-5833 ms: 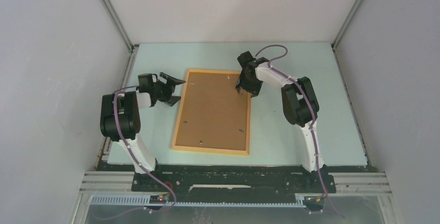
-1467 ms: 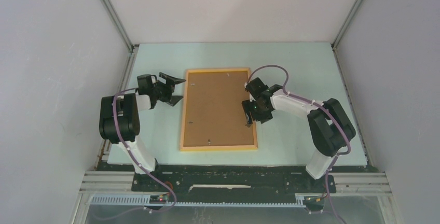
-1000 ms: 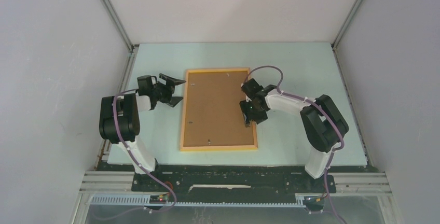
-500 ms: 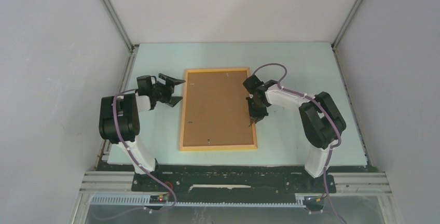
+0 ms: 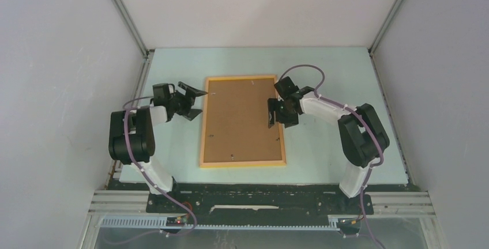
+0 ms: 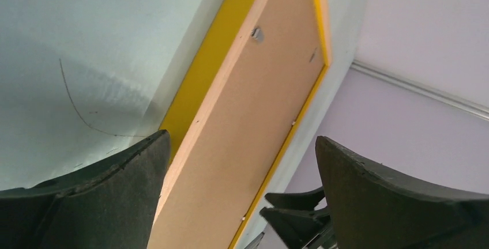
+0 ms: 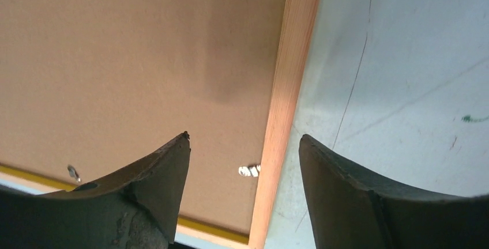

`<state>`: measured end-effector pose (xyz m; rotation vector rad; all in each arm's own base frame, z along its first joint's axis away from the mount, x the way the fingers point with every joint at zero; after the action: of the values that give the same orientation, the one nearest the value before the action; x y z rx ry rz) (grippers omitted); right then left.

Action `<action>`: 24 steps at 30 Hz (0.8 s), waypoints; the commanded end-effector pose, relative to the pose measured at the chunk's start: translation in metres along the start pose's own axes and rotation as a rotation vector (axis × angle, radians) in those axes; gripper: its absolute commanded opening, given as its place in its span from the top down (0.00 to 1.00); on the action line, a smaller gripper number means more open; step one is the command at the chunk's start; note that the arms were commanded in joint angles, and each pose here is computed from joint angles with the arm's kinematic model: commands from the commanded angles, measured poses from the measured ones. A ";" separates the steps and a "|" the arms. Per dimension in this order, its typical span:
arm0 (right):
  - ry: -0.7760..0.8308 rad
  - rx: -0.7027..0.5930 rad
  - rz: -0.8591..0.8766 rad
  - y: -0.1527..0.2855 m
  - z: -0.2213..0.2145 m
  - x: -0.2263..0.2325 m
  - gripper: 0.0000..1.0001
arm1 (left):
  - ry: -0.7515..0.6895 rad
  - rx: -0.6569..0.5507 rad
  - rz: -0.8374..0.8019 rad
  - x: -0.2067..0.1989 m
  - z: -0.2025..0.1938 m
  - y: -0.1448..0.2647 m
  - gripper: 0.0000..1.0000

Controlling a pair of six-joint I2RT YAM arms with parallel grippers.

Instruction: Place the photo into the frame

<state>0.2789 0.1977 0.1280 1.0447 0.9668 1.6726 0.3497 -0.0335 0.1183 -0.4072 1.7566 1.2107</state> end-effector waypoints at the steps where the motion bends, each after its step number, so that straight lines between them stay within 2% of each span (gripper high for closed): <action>1: 0.025 -0.036 -0.063 -0.013 0.021 -0.002 0.23 | -0.107 0.051 0.033 -0.005 -0.010 -0.015 0.00; 4: 0.014 -0.029 -0.075 -0.021 0.024 -0.008 0.24 | -0.176 0.167 0.028 -0.011 -0.033 -0.034 0.00; 7: -0.036 -0.038 -0.087 -0.020 0.029 -0.024 0.26 | -0.304 0.279 0.021 -0.025 -0.063 -0.047 0.00; 9: -0.081 -0.059 -0.082 -0.017 0.032 -0.039 0.26 | -0.410 0.310 0.047 -0.035 -0.077 -0.047 0.00; 16: -0.201 -0.142 -0.052 -0.003 0.022 -0.083 0.26 | -0.787 0.131 0.286 -0.063 -0.067 0.000 0.00; 20: -0.221 -0.132 -0.048 -0.009 0.015 -0.093 0.26 | -0.899 0.238 0.448 -0.039 -0.092 0.028 0.00; 24: -0.218 -0.125 -0.012 -0.010 0.015 -0.090 0.26 | -1.067 0.324 0.572 -0.012 -0.121 0.043 0.06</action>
<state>0.3156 0.1128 0.1042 1.1004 0.7500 1.4980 0.3121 -0.1177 0.1677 0.5361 1.2064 1.1931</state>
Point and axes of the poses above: each gripper's point midway between its finger pads, its own y axis back along the fingers, its own x axis along the line the jaws close on, z = x × y, the point moved 9 cm from there along y, back along the fingers, and after that the axes turned 7 degrees about y, right-handed, at the moved point
